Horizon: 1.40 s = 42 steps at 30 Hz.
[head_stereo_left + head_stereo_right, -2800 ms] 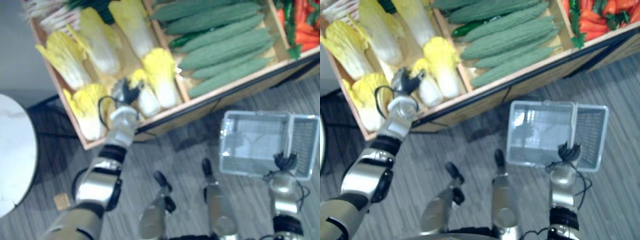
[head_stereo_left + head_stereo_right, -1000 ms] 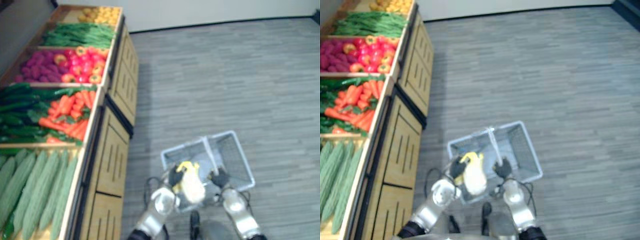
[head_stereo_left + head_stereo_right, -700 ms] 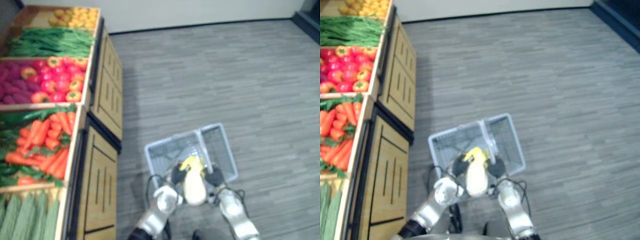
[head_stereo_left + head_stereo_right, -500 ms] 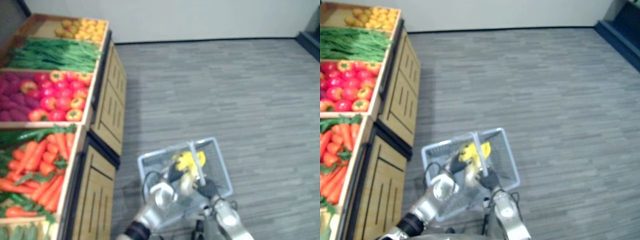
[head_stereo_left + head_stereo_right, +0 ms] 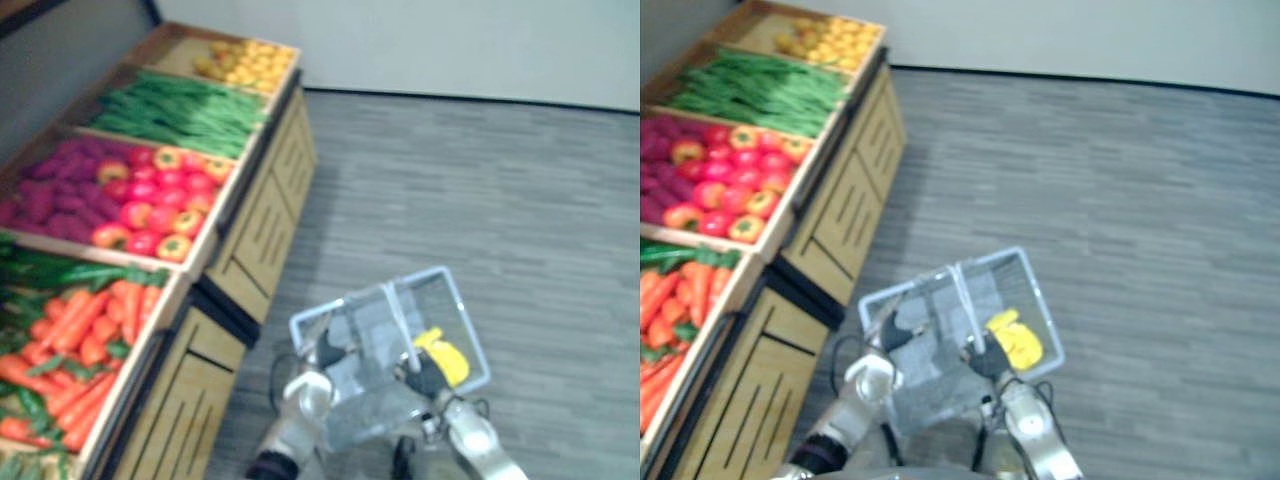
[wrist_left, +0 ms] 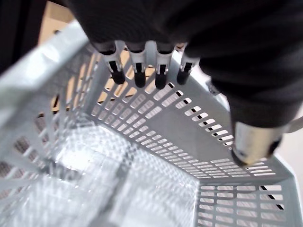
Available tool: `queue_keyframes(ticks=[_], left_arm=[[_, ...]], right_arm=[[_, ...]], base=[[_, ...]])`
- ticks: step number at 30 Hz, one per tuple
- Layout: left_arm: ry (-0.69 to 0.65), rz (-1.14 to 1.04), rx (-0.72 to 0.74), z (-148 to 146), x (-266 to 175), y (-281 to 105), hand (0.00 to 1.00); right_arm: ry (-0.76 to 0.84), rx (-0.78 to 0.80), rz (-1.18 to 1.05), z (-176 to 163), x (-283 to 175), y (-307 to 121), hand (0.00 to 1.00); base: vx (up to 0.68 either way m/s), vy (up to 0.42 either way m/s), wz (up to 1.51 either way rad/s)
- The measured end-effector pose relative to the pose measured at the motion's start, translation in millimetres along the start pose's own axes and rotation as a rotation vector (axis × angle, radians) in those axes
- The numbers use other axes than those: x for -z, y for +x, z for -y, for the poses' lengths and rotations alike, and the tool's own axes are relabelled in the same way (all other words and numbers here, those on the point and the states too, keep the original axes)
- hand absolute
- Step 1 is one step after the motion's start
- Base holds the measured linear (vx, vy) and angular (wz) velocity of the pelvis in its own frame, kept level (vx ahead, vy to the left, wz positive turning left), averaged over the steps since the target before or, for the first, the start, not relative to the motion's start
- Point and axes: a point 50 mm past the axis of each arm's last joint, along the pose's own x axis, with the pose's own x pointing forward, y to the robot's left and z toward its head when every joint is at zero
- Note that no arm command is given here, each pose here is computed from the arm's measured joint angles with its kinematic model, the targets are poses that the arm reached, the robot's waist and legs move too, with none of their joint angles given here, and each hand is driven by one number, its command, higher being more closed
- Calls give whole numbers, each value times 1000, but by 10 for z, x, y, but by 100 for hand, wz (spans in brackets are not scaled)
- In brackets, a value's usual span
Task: Pick vegetable in the basket
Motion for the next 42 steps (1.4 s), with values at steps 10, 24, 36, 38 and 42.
queue_keyframes(ticks=[10, 24, 36, 38, 42], left_arm=[[1, -171, 15, -68, 490, -282, 0], [1, -139, -113, -476, 587, -275, 0], [39, 233, -636, -1825, -169, 113, 0], [68, 267, -664, -1948, -247, 156, 0], [169, 298, -736, -2296, -415, 334, 0]], right_arm=[[-130, 304, -304, 592, 647, -188, 100], [144, 828, -656, 1143, 1389, -801, 100], [200, 931, -768, 1273, 1546, -1083, 100], [201, 930, -752, 1288, 1518, -1032, 100], [206, 925, -682, 1340, 1389, -820, 100]], base=[[289, 72, 169], [184, -304, 139], [37, -56, 11], [-33, 22, -20], [-80, 18, -37]])
